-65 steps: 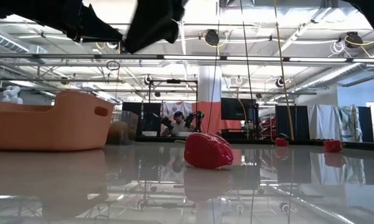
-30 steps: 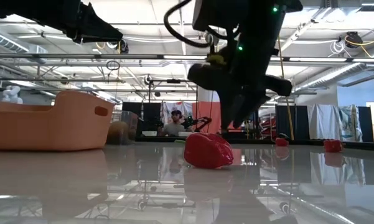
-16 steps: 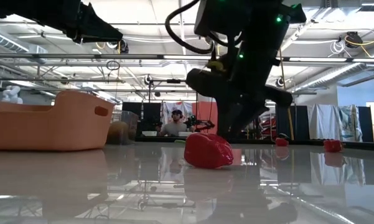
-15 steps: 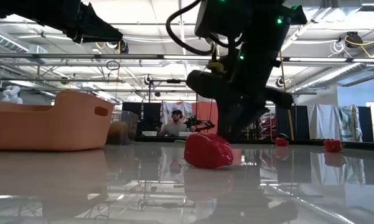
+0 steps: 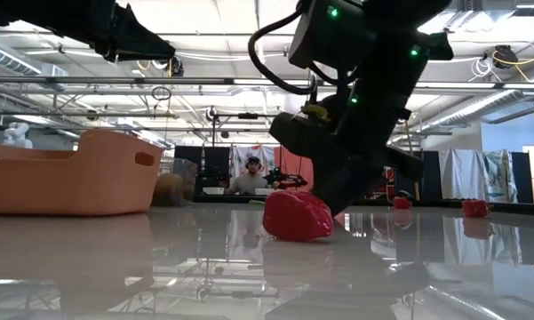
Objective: Sort produce into baskets
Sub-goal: Put the orange chili pepper into the orange bin
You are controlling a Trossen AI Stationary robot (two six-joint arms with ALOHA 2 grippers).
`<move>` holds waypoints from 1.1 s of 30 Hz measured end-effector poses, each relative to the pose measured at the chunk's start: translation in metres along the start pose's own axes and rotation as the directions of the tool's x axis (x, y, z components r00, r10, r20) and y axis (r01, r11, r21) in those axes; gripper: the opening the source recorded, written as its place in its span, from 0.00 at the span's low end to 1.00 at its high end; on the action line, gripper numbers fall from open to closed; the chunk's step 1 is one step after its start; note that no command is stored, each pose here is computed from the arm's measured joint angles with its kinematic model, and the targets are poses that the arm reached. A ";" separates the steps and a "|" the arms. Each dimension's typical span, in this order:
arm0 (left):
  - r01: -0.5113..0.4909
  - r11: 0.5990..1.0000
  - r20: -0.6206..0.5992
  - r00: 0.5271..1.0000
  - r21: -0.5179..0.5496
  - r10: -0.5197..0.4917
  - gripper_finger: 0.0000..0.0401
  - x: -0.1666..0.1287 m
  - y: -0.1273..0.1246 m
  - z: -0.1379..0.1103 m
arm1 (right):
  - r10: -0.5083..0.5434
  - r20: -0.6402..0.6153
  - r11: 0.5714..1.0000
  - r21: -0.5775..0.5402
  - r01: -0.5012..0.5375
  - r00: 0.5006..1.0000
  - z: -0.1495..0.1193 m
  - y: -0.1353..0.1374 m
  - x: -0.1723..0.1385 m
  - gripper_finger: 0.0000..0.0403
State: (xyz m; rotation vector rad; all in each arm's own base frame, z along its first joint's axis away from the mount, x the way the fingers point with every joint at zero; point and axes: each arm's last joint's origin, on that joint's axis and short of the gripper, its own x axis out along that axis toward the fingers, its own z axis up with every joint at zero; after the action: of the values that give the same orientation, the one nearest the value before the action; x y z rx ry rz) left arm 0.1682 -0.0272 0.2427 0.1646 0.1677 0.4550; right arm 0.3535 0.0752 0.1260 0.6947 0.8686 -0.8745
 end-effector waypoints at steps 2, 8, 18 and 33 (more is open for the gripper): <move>0.000 1.000 0.000 1.000 0.000 0.000 0.34 0.000 0.000 0.000 | -0.003 0.006 1.000 -0.004 0.003 1.000 -0.001 0.000 0.000 0.20; 0.000 1.000 0.000 1.000 -0.001 0.000 0.34 0.000 0.000 0.000 | 0.008 0.004 0.997 -0.075 -0.007 1.000 0.000 0.002 -0.001 0.02; 0.000 1.000 0.000 1.000 0.000 0.000 0.34 0.000 0.000 0.000 | 0.379 0.148 0.905 -0.266 -0.332 0.914 0.031 0.060 -0.031 0.01; -0.001 1.000 0.001 1.000 -0.001 0.001 0.34 0.000 0.000 0.000 | 0.756 0.259 0.646 -0.447 -0.619 0.601 0.074 0.110 -0.015 0.00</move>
State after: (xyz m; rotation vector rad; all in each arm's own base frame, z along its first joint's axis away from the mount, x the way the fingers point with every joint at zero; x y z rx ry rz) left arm 0.1682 -0.0270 0.2428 0.1642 0.1665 0.4562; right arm 0.4690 0.0730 0.1922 0.4655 0.2540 -0.1288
